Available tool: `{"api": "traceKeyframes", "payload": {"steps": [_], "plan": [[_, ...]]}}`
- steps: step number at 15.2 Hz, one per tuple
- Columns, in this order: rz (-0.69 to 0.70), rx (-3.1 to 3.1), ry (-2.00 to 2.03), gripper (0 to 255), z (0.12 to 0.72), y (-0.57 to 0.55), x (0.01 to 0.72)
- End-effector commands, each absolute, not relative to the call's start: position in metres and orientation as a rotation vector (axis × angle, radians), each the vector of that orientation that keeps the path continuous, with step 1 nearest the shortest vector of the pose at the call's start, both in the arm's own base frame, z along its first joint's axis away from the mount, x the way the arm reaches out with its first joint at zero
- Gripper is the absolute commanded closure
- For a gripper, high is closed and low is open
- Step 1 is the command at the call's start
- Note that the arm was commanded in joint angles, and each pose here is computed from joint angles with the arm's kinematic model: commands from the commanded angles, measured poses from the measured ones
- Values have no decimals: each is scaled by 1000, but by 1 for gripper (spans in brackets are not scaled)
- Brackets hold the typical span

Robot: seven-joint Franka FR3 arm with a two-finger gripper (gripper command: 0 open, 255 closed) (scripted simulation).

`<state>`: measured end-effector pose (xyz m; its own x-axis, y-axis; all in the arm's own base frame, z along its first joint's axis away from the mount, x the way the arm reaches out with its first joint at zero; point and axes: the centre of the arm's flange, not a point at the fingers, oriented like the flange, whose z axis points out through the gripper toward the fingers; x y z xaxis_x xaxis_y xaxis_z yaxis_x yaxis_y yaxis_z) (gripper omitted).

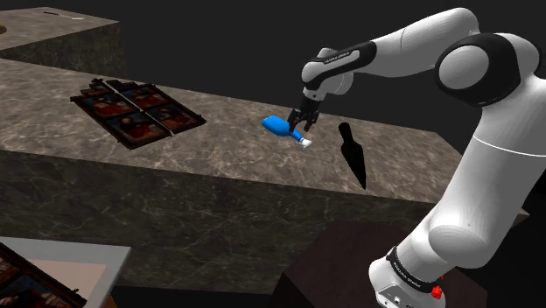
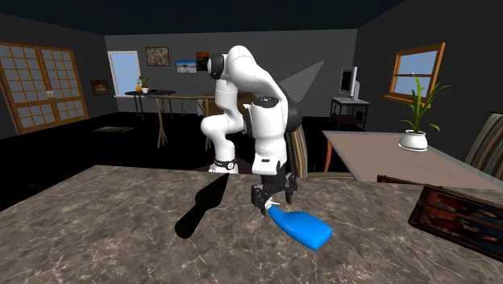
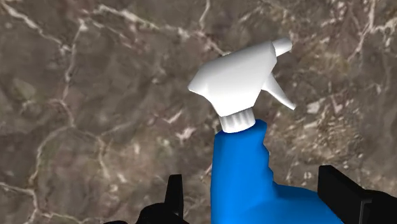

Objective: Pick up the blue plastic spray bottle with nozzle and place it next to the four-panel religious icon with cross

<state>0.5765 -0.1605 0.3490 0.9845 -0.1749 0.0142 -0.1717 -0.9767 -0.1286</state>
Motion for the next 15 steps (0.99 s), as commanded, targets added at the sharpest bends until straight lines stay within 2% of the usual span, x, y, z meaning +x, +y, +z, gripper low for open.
{"api": "traceKeyframes", "payload": {"steps": [1, 10, 11, 15], "plan": [[-39, -3003, 263, 0, 339, -159, 576], [-39, -3003, 263, 0, 331, -158, 577], [-39, -3003, 263, 255, 331, -158, 577], [-39, -3003, 263, 255, 331, -158, 577]]}}
